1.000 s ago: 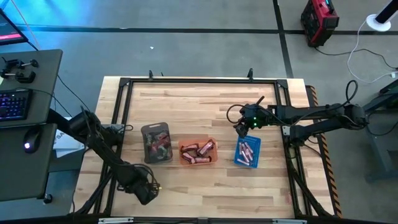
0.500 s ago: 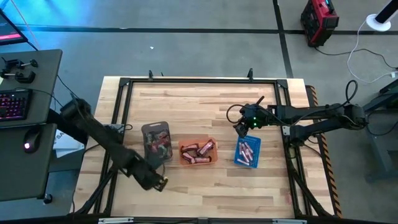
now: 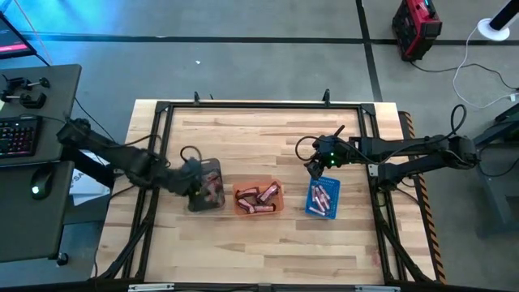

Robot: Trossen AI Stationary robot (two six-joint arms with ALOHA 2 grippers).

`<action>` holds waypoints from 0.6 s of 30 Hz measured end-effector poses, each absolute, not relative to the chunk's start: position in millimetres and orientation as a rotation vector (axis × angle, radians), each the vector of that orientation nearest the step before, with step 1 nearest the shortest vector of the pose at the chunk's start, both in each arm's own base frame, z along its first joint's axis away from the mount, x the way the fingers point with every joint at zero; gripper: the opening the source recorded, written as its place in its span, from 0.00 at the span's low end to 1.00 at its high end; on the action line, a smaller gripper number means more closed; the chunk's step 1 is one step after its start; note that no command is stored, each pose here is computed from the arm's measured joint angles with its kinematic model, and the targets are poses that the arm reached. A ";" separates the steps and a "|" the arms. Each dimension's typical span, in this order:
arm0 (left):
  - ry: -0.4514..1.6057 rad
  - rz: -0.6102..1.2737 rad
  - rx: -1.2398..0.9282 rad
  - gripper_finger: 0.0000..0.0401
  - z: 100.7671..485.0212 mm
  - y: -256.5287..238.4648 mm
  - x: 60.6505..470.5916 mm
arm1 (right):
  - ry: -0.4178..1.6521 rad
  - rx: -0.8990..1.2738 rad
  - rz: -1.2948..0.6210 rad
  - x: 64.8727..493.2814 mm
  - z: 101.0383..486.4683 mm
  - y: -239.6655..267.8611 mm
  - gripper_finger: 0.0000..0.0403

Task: Sort candy by brand, put in halloween buckets
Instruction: Put the orange gummy into the black bin, then return to Home Position

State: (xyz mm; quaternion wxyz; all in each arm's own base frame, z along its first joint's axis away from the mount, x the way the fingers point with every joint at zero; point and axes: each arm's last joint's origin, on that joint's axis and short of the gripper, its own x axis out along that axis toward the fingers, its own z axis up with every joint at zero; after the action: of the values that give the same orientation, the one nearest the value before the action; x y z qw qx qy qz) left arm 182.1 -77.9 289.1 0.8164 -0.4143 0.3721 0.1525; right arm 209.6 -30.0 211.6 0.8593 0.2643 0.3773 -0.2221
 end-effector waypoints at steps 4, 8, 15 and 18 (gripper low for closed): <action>0.943 0.460 -0.771 0.05 275.8 -58.0 177.4 | 0.792 0.555 -0.466 209.6 211.6 -30.0 0.55; 0.955 0.458 -0.667 0.13 272.5 -49.1 183.7 | 0.790 0.569 -0.469 209.7 212.0 -29.9 0.55; 0.933 0.422 -0.634 0.42 274.8 -32.4 191.5 | 0.671 0.517 -0.408 216.8 253.6 -31.0 0.55; 0.922 0.410 -0.623 0.52 278.1 -24.8 188.9 | 0.635 0.480 -0.394 217.1 275.3 -31.5 0.55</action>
State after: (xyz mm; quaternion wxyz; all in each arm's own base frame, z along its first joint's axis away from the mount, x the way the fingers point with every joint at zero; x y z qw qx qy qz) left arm 188.9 -24.8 278.1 0.8294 -0.2933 0.4344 0.1934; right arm 217.1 -31.5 275.3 0.9031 0.2320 0.3072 -0.1905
